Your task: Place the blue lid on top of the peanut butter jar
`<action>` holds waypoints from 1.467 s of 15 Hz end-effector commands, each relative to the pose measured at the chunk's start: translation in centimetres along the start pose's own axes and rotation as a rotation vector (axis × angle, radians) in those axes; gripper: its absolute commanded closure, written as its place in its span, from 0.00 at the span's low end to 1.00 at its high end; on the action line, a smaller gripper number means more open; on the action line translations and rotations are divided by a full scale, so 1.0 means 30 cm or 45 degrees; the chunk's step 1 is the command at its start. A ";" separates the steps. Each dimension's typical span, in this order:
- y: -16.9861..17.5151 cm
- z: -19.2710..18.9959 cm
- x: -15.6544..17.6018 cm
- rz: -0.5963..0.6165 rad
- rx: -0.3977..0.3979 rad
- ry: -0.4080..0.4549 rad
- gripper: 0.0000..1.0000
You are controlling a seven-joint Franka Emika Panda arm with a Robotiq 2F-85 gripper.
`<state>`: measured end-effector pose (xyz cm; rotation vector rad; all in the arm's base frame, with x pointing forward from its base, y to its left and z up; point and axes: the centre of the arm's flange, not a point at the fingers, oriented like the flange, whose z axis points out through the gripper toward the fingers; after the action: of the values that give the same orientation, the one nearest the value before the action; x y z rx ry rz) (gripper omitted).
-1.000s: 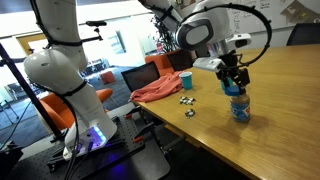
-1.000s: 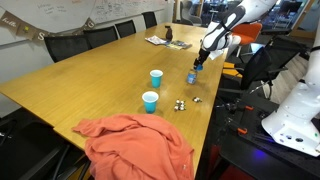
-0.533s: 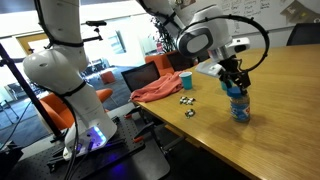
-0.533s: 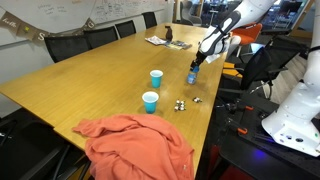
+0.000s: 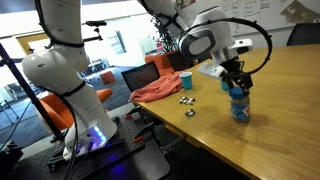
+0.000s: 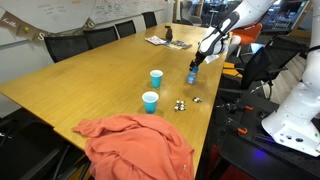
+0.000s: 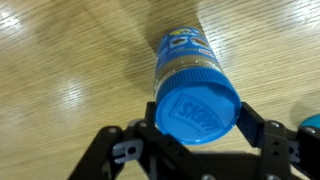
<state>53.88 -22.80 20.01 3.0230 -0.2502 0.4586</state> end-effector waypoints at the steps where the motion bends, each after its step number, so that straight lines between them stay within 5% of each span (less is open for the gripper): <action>1: 0.018 0.005 0.011 0.047 0.003 0.003 0.46; 9: 0.003 0.058 0.002 0.055 -0.011 -0.044 0.46; 10: 0.003 0.061 0.001 0.062 -0.012 -0.052 0.05; 12: 0.000 0.051 -0.001 0.074 -0.008 -0.054 0.00; 19: 0.021 -0.227 0.018 0.072 0.015 -0.003 0.00; 22: 0.034 -0.366 0.015 0.056 0.056 -0.089 0.00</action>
<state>53.60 -23.17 25.83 3.0410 -0.3299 0.4382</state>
